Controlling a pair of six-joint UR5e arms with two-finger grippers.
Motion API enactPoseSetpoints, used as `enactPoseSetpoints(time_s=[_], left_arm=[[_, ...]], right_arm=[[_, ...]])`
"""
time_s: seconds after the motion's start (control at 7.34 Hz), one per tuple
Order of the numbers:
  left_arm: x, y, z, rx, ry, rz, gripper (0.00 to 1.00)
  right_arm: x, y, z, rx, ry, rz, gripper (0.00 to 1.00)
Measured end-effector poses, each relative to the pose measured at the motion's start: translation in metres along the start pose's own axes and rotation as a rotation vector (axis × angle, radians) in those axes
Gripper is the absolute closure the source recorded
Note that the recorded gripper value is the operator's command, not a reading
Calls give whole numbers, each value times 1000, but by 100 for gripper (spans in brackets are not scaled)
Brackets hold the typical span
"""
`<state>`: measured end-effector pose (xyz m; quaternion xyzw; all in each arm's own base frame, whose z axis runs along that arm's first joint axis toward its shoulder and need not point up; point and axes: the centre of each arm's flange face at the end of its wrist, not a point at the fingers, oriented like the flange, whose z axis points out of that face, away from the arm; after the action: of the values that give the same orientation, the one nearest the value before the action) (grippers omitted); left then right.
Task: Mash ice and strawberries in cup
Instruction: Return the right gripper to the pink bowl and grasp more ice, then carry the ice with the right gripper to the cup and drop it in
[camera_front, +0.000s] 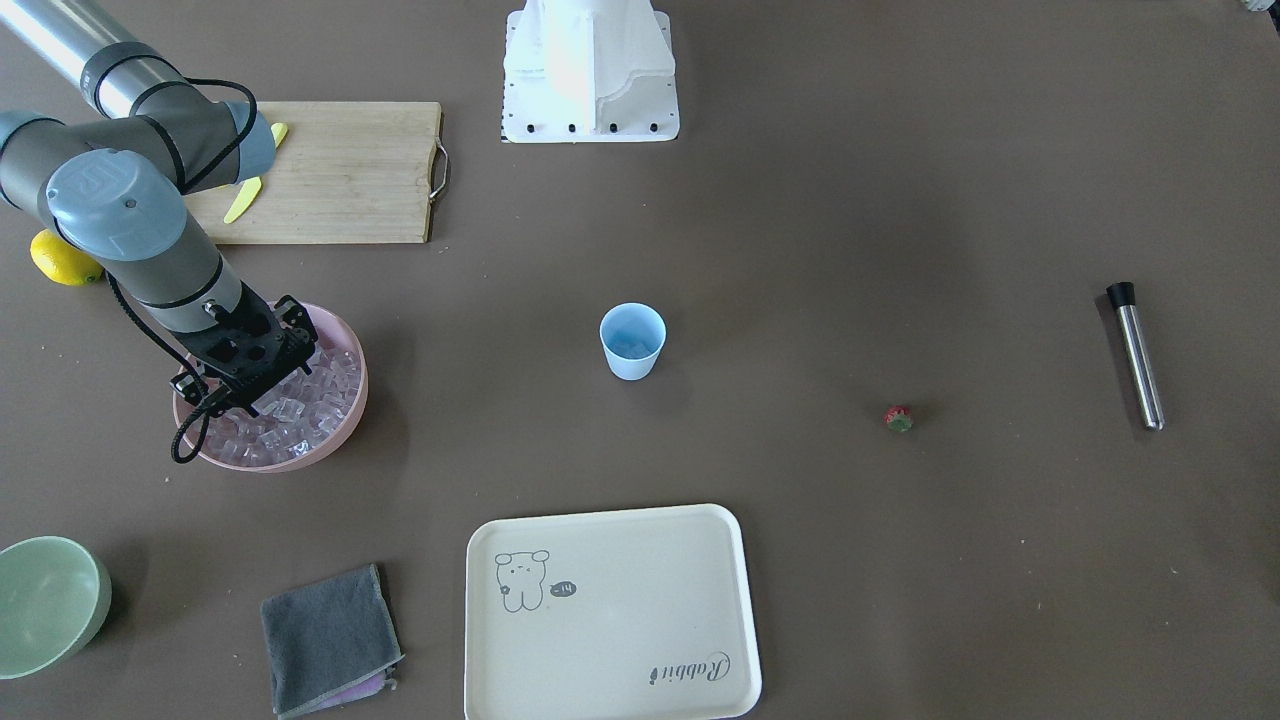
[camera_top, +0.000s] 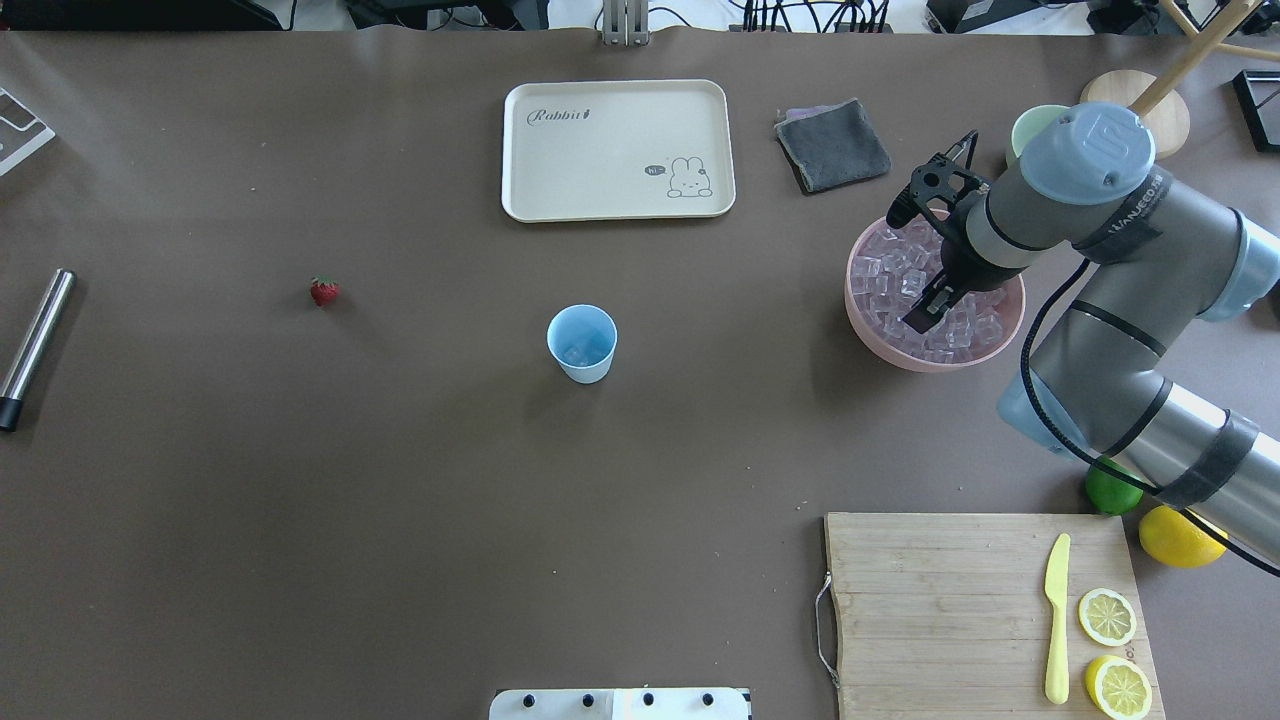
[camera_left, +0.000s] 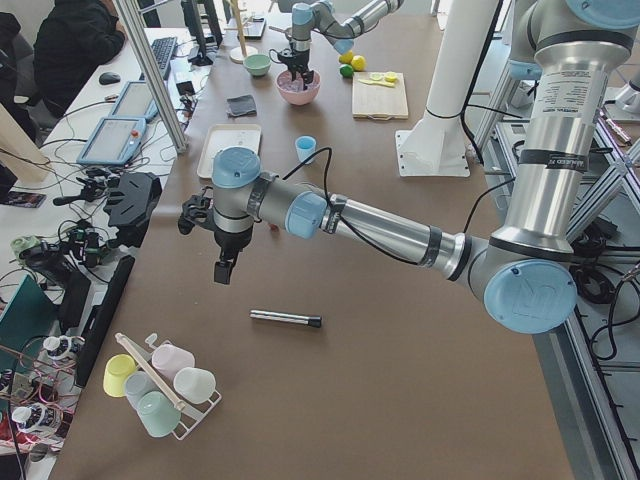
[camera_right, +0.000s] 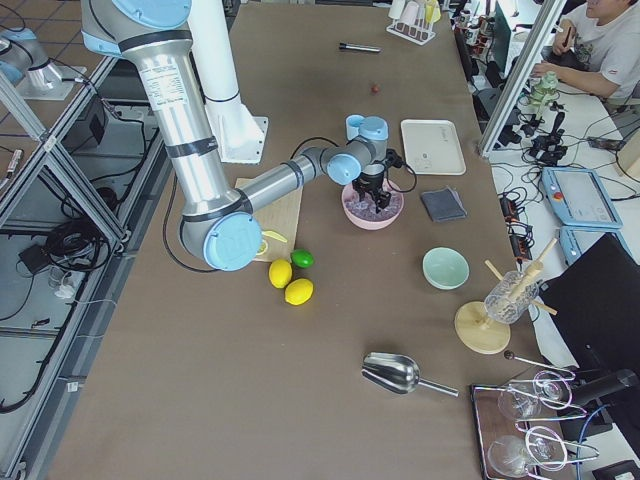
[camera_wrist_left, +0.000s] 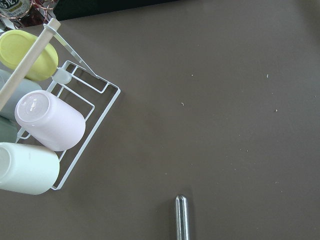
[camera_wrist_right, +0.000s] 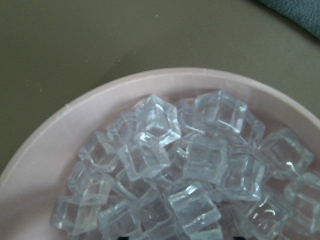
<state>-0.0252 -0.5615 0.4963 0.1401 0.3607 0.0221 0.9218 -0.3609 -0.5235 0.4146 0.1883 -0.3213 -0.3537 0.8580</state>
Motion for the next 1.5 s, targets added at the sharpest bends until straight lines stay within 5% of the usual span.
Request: enactPoseSetpoints(time_s=[0.41, 0.82, 1.23, 1.5], left_arm=[[0, 1, 0, 0, 0, -1, 2], [0, 1, -1, 1, 0, -5, 2], [2, -1, -2, 4, 2, -13, 2], [2, -2, -1, 3, 2, -16, 2]], right_arm=[[0, 0, 1, -2, 0, 1, 71], [0, -3, -5, -1, 0, 9, 99], [-9, -43, -79, -33, -12, 89, 100], [-59, -116, -117, -24, -40, 238, 100]])
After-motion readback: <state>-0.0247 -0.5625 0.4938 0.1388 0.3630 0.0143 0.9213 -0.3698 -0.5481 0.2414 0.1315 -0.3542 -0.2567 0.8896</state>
